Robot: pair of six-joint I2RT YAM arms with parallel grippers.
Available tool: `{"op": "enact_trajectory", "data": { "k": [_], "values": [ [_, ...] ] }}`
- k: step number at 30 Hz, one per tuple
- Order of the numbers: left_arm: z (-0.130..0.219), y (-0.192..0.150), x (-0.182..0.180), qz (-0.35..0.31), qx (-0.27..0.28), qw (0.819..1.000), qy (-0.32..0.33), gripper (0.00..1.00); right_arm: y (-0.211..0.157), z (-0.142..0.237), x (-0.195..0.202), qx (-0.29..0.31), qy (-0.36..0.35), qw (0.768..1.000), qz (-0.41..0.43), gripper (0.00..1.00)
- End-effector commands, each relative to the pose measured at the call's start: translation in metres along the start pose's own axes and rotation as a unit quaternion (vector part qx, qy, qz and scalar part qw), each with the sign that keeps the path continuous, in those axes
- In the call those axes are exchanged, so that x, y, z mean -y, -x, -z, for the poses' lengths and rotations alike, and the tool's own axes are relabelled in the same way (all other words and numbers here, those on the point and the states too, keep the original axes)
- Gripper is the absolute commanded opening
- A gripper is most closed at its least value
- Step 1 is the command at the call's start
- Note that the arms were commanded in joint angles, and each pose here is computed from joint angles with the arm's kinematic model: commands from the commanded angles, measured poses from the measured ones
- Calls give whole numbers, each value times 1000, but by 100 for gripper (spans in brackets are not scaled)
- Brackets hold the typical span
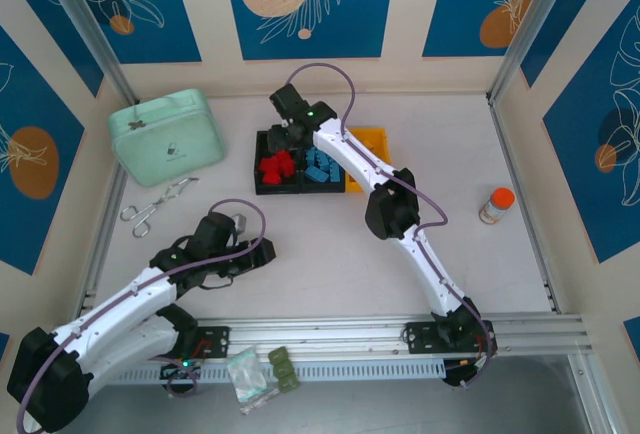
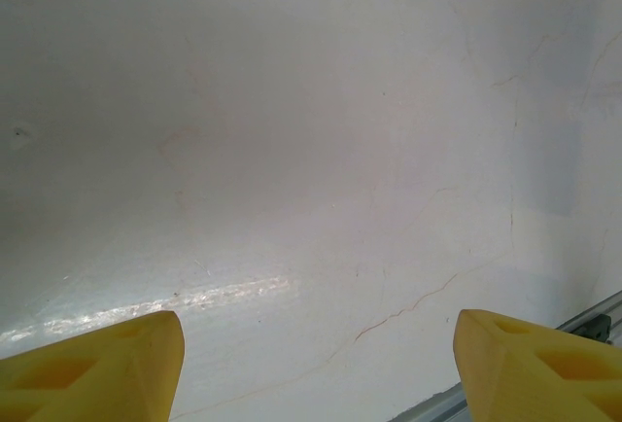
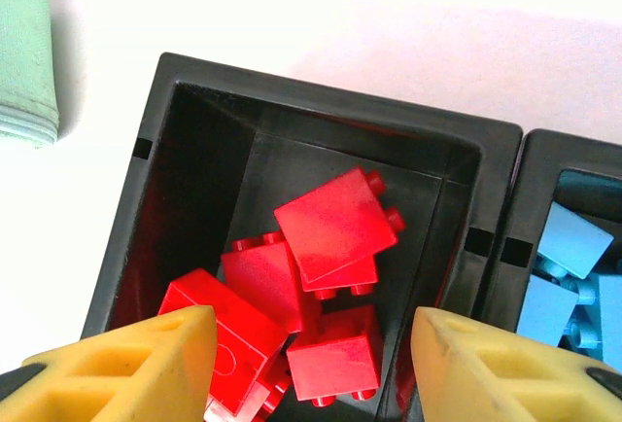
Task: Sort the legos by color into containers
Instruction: Place the lego in the container, then reset both arms
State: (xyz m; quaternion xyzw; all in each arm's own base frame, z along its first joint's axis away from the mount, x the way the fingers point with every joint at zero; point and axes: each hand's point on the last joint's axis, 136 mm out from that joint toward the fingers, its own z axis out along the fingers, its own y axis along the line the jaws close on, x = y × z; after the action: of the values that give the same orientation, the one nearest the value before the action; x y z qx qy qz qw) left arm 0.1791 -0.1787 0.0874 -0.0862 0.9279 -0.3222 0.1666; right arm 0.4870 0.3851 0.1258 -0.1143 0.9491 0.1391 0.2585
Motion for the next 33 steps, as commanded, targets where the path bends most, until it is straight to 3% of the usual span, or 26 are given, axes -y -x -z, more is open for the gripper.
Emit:
{"op": "enact_trajectory", "data": {
  "k": [1,9,15,22,25,28,29,33],
  "values": [
    [-1,-2,-3,4,2,1000,4,73,5,12,-1,8,-6,1000,8,55],
    [2,4,-1,-2,14,1000,6,73,8,50,-12,31,5,999,18,57],
    [5,20,6,-19,44,999,8,78,-12,85,-6,46,19,999,19,67],
    [5,50,22,-56,67,996,25,84,-58,121,27,51,14,999,2,76],
    [6,66,27,-72,80,993,46,99,-76,135,42,57,5,998,-2,79],
    [8,82,35,-87,94,990,58,99,-90,149,58,66,-9,998,-9,85],
    [9,88,37,-91,99,989,64,99,-94,155,64,71,-13,997,-12,98],
    [21,115,42,-118,131,979,104,99,-109,174,90,83,-27,996,-23,99]
  ]
}}
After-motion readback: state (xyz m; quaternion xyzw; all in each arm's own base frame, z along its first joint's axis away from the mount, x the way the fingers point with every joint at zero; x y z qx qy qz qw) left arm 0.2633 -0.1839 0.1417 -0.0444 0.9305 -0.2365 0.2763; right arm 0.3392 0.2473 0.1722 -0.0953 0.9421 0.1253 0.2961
